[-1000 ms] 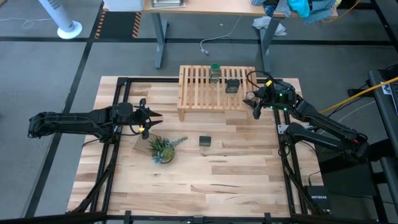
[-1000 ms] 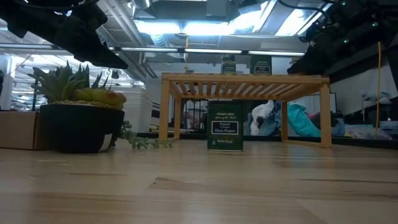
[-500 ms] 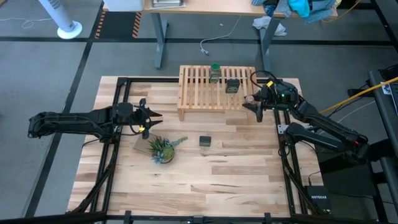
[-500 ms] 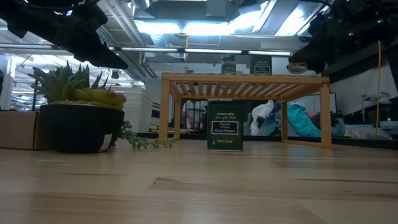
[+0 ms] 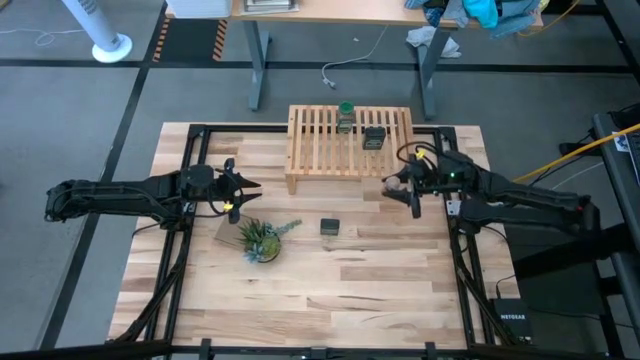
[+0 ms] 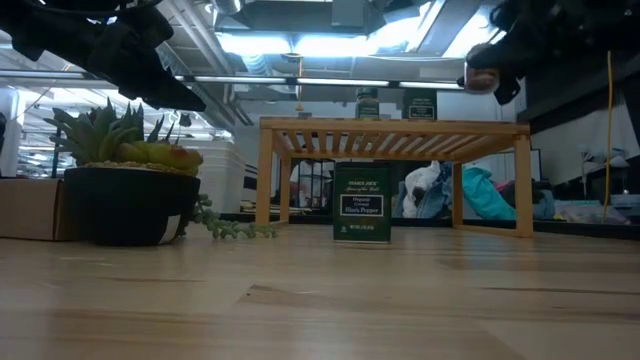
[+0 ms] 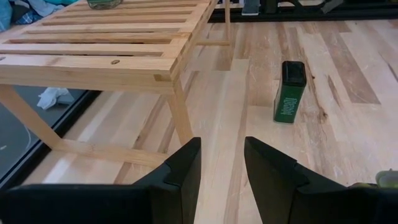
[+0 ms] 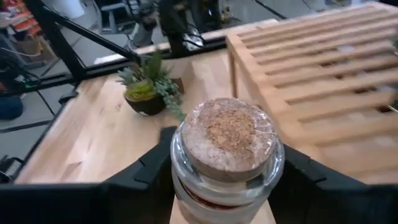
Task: Shelf spices
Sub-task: Remove the brown seasoning bottle from the shelf, then remove the green seasoning can from the shelf
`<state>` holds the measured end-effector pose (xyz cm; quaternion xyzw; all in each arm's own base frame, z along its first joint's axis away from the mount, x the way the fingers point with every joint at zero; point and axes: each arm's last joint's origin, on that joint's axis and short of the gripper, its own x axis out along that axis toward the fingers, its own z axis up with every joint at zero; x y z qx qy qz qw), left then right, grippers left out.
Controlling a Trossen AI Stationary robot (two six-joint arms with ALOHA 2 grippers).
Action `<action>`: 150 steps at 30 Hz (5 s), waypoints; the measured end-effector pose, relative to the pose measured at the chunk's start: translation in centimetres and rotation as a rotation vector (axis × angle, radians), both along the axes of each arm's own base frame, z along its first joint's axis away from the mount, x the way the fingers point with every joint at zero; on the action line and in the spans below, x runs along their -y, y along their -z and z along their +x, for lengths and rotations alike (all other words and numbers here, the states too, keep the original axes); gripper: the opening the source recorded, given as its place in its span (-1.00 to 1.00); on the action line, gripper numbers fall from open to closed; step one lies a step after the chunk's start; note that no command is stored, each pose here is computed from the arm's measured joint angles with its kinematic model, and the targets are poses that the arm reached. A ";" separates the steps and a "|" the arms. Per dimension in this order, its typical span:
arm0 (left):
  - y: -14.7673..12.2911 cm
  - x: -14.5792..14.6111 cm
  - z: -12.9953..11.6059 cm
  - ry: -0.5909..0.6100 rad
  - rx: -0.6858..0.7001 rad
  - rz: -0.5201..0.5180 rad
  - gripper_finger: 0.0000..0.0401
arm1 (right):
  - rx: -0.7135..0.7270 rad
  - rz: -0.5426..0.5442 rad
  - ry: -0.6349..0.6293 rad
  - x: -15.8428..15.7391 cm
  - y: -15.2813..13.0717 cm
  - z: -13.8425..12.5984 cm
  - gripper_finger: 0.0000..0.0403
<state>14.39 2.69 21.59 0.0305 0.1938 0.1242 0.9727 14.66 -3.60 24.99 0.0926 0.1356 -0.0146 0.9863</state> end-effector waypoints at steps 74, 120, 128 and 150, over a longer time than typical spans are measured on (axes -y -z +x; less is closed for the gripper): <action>1.2 0.3 -0.5 0.031 -0.110 -0.138 -0.42 | -0.172 -0.091 0.028 -15.6 15.9 15.2 0.10; 1.2 0.3 -0.5 0.030 -0.109 -0.137 -0.42 | -0.073 -0.436 0.261 -11.5 2.2 8.2 -0.14; 1.2 0.3 -0.5 0.030 -0.109 -0.137 -0.42 | -0.067 -0.454 0.371 -8.5 -1.8 2.6 -0.24; 1.2 0.3 -0.5 0.030 -0.109 -0.137 -0.42 | -0.100 -0.365 0.530 2.0 -3.3 -0.3 0.26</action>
